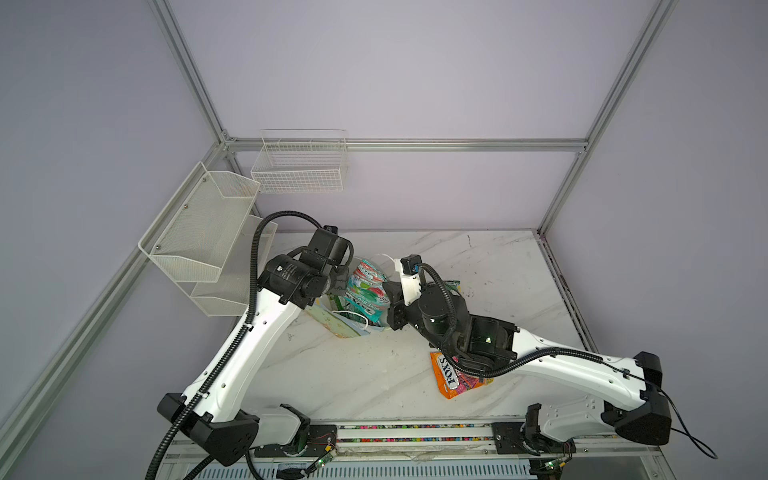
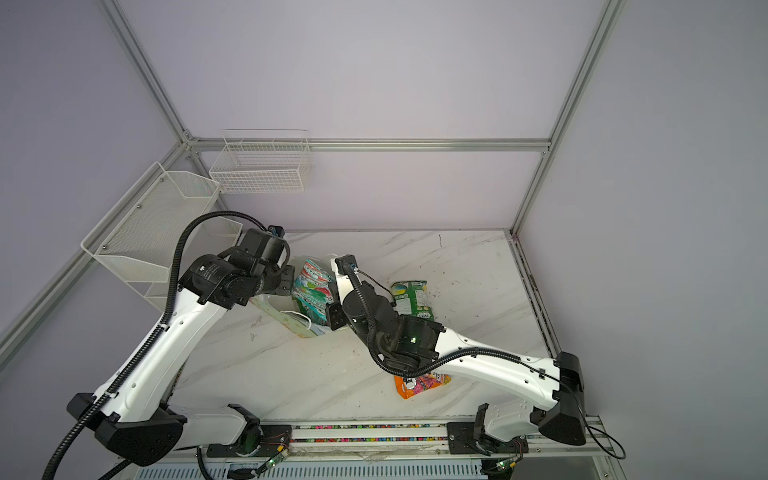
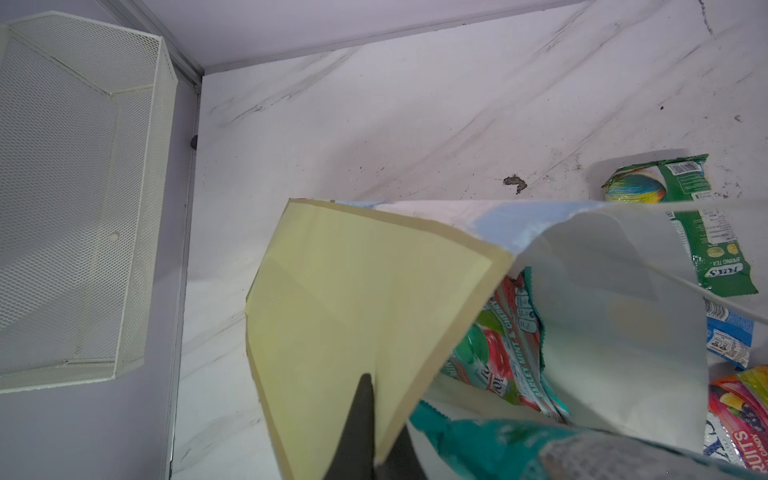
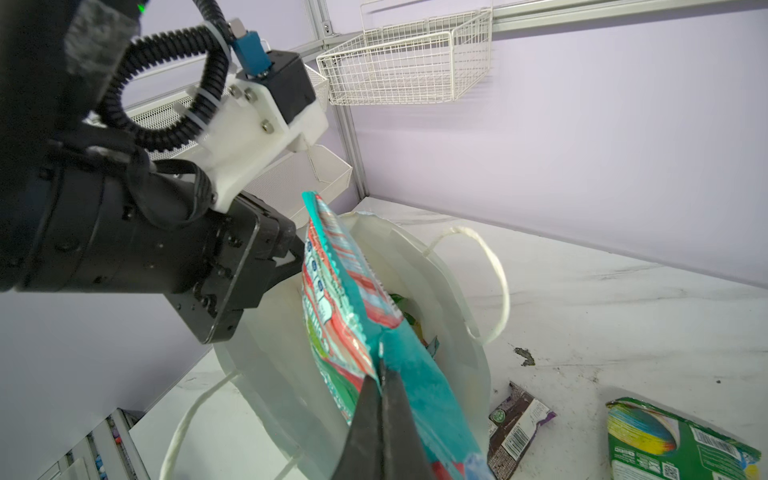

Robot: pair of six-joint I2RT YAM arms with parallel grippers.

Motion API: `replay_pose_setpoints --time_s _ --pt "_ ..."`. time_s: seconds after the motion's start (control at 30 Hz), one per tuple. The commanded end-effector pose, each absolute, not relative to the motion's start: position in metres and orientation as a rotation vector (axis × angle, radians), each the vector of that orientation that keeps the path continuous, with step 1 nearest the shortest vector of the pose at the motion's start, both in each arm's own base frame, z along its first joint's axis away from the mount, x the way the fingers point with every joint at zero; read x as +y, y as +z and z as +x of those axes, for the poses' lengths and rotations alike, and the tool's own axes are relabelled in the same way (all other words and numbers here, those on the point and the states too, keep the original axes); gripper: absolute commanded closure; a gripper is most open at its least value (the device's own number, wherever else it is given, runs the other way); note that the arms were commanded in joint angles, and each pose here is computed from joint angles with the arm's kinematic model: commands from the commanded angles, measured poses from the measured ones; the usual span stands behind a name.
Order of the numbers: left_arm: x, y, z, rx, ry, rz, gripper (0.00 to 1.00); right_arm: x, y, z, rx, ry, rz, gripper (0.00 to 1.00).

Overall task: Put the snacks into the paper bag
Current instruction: 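Lower the teal packet into the bag and open the right gripper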

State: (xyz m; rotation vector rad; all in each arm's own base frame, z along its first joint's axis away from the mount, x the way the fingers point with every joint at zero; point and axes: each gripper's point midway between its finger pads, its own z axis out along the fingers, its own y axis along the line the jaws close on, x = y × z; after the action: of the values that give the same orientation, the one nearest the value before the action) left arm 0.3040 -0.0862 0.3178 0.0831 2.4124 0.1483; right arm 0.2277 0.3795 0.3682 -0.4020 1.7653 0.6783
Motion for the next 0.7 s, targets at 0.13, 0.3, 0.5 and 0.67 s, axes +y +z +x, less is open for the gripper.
replay_pose_setpoints --time_s 0.13,0.3,0.5,0.67 --pt "-0.087 0.344 0.302 2.359 0.115 0.081 1.0 0.4 0.379 0.232 1.705 0.807 -0.297 1.0" --pt "-0.086 0.345 0.302 2.359 0.122 0.083 1.0 0.441 0.353 0.217 1.757 0.892 -0.495 0.74" --pt "-0.084 0.347 0.3 2.352 0.127 0.074 1.0 0.424 0.363 0.207 1.721 0.937 -0.496 0.44" --pt "-0.084 0.346 0.3 2.355 0.125 0.072 1.0 0.388 0.383 0.208 1.699 0.904 -0.4 0.38"
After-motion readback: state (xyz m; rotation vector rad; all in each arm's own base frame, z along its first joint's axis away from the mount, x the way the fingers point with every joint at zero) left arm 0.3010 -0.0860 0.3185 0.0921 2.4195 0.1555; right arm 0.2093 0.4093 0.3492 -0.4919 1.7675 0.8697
